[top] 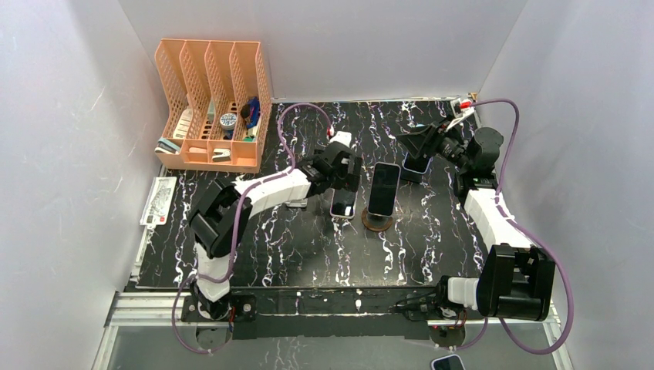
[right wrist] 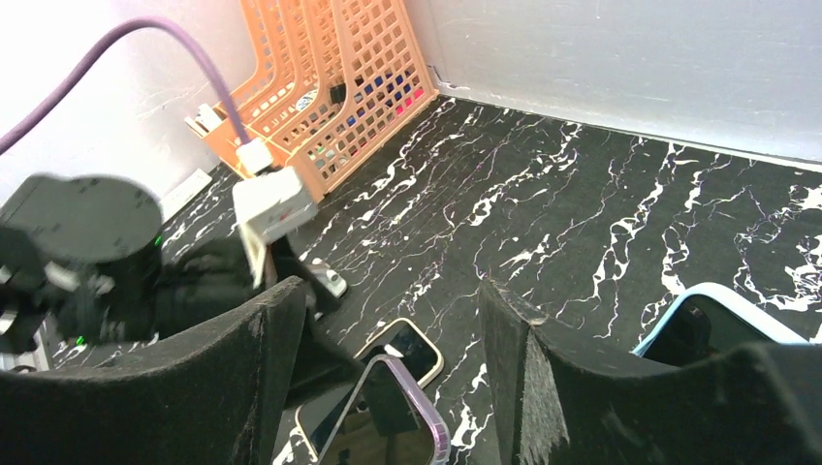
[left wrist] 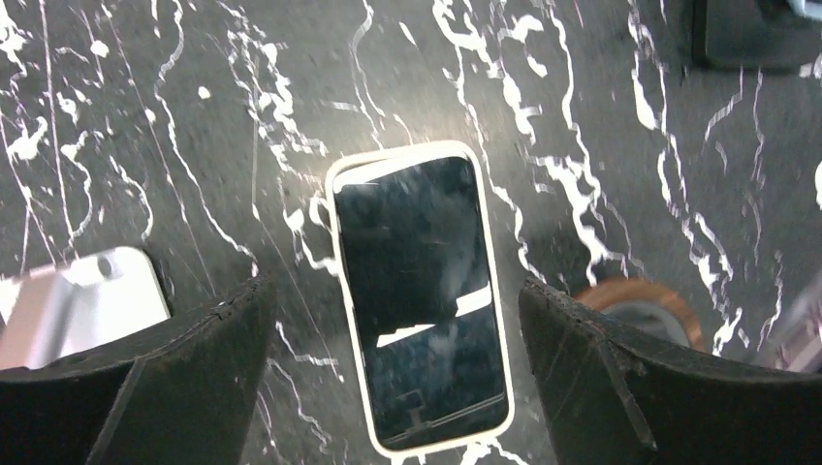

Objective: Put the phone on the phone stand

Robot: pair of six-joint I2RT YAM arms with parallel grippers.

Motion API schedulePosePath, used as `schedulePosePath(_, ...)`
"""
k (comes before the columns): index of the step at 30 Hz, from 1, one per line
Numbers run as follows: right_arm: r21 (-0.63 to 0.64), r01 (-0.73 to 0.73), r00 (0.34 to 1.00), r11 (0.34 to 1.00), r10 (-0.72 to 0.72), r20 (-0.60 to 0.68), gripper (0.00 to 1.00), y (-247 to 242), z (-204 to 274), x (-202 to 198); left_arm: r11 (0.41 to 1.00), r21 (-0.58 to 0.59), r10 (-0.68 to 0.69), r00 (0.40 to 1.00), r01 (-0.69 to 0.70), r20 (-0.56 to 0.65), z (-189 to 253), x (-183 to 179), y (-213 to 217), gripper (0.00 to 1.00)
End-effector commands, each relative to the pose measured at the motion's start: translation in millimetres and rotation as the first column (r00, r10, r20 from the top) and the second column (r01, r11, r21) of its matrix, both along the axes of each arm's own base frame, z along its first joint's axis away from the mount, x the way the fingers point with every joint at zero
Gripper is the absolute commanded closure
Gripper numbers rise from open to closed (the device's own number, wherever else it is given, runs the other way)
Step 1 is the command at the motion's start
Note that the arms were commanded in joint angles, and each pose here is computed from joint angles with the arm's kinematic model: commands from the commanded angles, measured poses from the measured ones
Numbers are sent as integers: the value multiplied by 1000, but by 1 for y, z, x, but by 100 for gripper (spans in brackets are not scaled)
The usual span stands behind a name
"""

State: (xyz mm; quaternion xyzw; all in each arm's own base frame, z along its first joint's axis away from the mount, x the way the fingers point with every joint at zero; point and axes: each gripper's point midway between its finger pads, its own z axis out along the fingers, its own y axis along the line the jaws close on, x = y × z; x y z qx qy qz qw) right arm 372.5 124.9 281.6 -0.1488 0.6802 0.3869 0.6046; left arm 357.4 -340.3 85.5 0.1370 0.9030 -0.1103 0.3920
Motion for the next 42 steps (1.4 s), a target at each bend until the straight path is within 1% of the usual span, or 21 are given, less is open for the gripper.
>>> schedulePosePath(1, 4, -4, 998, 1000, 3, 66, 26, 0, 17, 0, 997, -77, 19, 997, -26, -81, 10, 24, 3, 3)
schedulePosePath(5, 5, 1, 998, 1000, -2, 63, 26, -1, 16, 1, 998, -61, -15, 992, 8, -127, 7, 31, -4, 2)
schedulePosePath(9, 0, 7, 998, 1000, -7, 58, 26, -2, 13, 2, 998, -54, -53, 978, 43, -202, -6, 27, -14, 2)
schedulePosePath(13, -4, 21, 999, 1000, -21, 49, 24, -3, 11, 4, 997, -70, -60, 964, 44, -258, -10, 22, -20, 2)
schedulePosePath(18, -5, 22, 999, 1000, -22, 44, 24, -4, 8, 5, 999, -32, -52, 954, 44, -297, -16, 19, -17, 2)
schedulePosePath(23, -6, 27, 999, 1000, -27, 41, 24, -4, 6, 6, 998, 12, -57, 937, 66, -343, -36, 14, -14, 2)
schedulePosePath(28, -10, 26, 999, 1000, -25, 39, 24, -4, 5, 5, 995, 72, -39, 931, 69, -364, -55, 13, -7, 2)
schedulePosePath(31, -10, 27, 999, 1000, -27, 38, 24, -4, 4, 5, 994, 85, -35, 927, 72, -374, -61, 11, -5, 2)
schedulePosePath(42, -11, 32, 999, 999, -32, 28, 23, -5, -1, 7, 992, 53, -85, 924, 112, -372, -56, 10, -20, 2)
